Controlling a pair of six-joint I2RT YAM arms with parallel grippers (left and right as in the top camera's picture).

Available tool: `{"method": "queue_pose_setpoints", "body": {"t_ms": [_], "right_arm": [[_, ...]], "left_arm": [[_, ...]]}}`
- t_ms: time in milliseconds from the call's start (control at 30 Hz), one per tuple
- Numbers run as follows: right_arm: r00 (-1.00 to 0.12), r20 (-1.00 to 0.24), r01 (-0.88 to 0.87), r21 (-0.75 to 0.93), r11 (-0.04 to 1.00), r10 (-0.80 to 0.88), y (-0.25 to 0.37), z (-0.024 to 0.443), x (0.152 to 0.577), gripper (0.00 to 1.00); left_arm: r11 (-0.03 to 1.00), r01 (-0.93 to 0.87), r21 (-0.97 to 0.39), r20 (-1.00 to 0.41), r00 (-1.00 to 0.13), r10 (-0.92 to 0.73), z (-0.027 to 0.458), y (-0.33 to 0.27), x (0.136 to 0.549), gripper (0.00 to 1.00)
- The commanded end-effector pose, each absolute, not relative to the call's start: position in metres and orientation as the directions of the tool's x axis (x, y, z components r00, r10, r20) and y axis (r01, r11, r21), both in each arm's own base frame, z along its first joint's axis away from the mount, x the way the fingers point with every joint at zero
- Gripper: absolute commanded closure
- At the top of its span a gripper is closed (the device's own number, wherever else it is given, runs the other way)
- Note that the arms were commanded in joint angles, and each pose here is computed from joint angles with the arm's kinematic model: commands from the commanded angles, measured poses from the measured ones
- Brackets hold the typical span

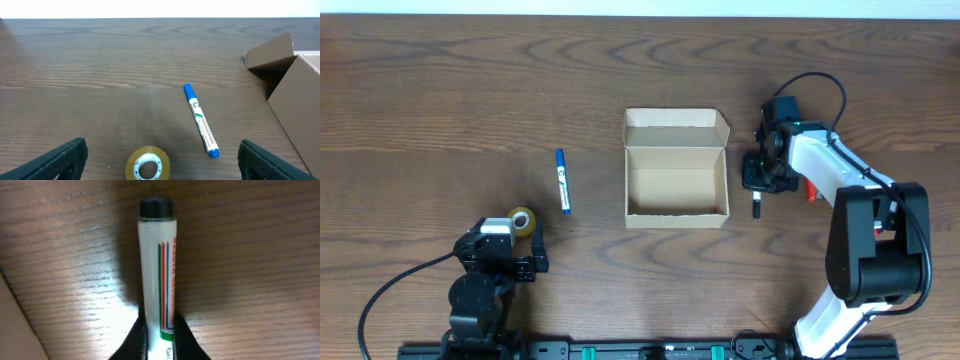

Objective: Pack container
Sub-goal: 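Lift the marker and lower it into the cardboard box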

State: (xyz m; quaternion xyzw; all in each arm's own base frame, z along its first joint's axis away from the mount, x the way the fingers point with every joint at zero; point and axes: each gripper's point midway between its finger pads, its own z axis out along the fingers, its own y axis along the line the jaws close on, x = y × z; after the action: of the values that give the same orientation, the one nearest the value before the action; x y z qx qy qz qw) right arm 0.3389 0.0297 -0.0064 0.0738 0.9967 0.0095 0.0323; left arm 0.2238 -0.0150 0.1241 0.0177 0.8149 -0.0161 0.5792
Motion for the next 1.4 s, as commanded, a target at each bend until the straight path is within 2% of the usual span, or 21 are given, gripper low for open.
{"method": "queue_pose_setpoints", "body": {"t_ms": [0, 267, 400, 633, 833, 933, 1167, 1233, 1367], "right_arm": [[-0.985, 0.095, 0.148, 0.020, 0.989, 0.146, 0.035, -0.047, 0.300, 0.99], [-0.987, 0.069, 0.149, 0.060, 0.987, 0.145, 0.042, -0.043, 0.311, 0.99], [-0.992, -0.015, 0.126, 0.132, 0.983, 0.129, 0.053, -0.017, 0.337, 0.99], [-0.939, -0.330, 0.016, 0.231, 0.973, 0.094, 0.069, 0.095, 0.389, 0.99], [-0.837, -0.545, -0.096, 0.220, 0.971, 0.041, 0.077, 0.182, 0.385, 0.99], [-0.776, -0.619, -0.296, 0.188, 0.936, -0.121, 0.099, 0.209, 0.370, 0.99], [-0.619, -0.584, -0.701, 0.111, 0.705, -0.524, 0.159, 0.196, 0.318, 0.99], [-0.491, -0.567, -0.824, 0.056, 0.564, -0.661, 0.172, 0.189, 0.303, 0.99], [-0.133, -0.509, -0.975, -0.089, 0.206, -0.850, 0.186, 0.179, 0.274, 0.99]], "left_arm": [[0.999, 0.037, -0.013, -0.940, -0.342, 0.001, 0.116, -0.014, 0.224, 0.05], [0.999, 0.037, -0.013, -0.940, -0.342, 0.001, 0.116, -0.014, 0.224, 0.05], [0.999, 0.037, -0.012, -0.940, -0.342, 0.001, 0.116, -0.014, 0.224, 0.05], [0.999, 0.037, -0.013, -0.940, -0.342, 0.001, 0.116, -0.014, 0.224, 0.05], [0.999, 0.037, -0.012, -0.940, -0.342, 0.001, 0.116, -0.014, 0.224, 0.05], [0.999, 0.037, -0.013, -0.940, -0.342, 0.001, 0.116, -0.014, 0.224, 0.05], [0.999, 0.037, -0.012, -0.940, -0.342, 0.001, 0.116, -0.014, 0.224, 0.05], [0.999, 0.037, -0.013, -0.940, -0.342, 0.001, 0.116, -0.014, 0.224, 0.05], [0.999, 0.037, -0.013, -0.940, -0.342, 0.001, 0.116, -0.014, 0.224, 0.05]]}}
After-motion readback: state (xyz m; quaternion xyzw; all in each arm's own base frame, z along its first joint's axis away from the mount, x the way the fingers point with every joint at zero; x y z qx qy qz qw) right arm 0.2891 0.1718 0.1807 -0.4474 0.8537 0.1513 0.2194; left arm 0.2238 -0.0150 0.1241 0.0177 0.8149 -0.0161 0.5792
